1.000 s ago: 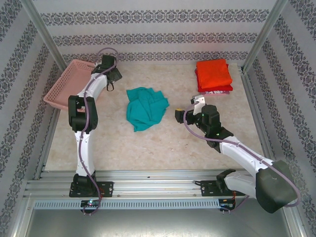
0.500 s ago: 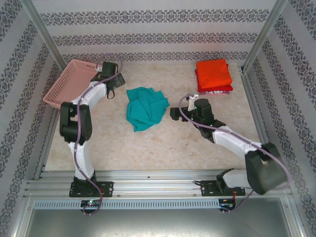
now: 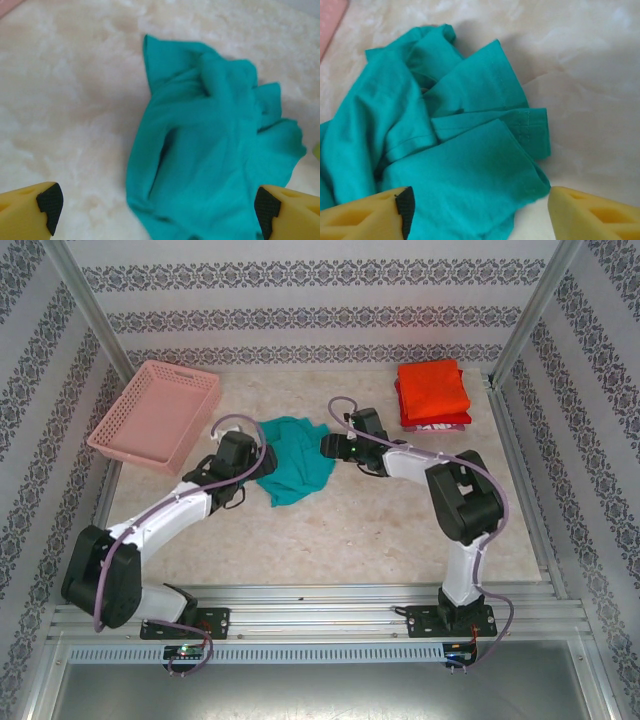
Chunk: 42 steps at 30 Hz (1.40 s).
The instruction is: Fold and stack the t-shirts
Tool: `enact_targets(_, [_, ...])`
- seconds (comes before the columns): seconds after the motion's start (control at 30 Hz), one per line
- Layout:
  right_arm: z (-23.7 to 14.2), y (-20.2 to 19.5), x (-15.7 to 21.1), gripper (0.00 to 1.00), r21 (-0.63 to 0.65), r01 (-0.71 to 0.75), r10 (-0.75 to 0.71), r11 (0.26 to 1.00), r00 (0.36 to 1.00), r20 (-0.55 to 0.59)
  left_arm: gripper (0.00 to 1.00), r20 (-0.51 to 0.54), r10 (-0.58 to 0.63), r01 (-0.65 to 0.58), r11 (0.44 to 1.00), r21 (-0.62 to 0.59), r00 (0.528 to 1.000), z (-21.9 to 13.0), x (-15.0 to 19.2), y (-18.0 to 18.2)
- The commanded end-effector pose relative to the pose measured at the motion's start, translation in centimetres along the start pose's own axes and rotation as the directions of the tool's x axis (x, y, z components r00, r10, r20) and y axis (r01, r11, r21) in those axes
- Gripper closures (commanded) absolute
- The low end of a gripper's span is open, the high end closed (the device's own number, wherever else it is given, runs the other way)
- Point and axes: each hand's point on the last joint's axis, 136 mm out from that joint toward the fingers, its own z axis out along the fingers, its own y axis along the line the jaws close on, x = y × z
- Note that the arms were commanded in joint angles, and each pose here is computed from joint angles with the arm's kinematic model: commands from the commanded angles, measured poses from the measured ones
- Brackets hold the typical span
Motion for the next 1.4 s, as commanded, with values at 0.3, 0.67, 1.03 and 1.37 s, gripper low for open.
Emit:
enact_targets(0.3, [1.3,1.9,-0.3,1.0,-0.06,0.004,-0.008,0.998,0.998,-0.06,0.01,0.023,-0.043,0.044,0.999,-0.029,0.999,-1.5,1.2,1.4])
enact_targets(0.67, [-7.5,8.2,-3.5,1.0,-0.155,0.189,-0.171,0.97,0.978,0.122,0.01,0.072,-0.042,0.038,0.998,0.052,0.997,-1.5,-0.1,-0.7])
enact_targets(1.03, [-11.6,20.8,-0.8,1.0,-0.374,0.475,-0.423,0.796,0.88,0.217,0.0,0.237,-0.256,0.269,0.963,-0.025,0.937,-7.5,-3.7,6.0])
enact_targets(1.37, [-9.4,30.5,7.6,1.0,-0.657,0.491,-0.569,0.572,0.815,0.114,0.0,0.229,-0.287,0.311,0.948,-0.073,0.93,-11.0,-3.6,9.7])
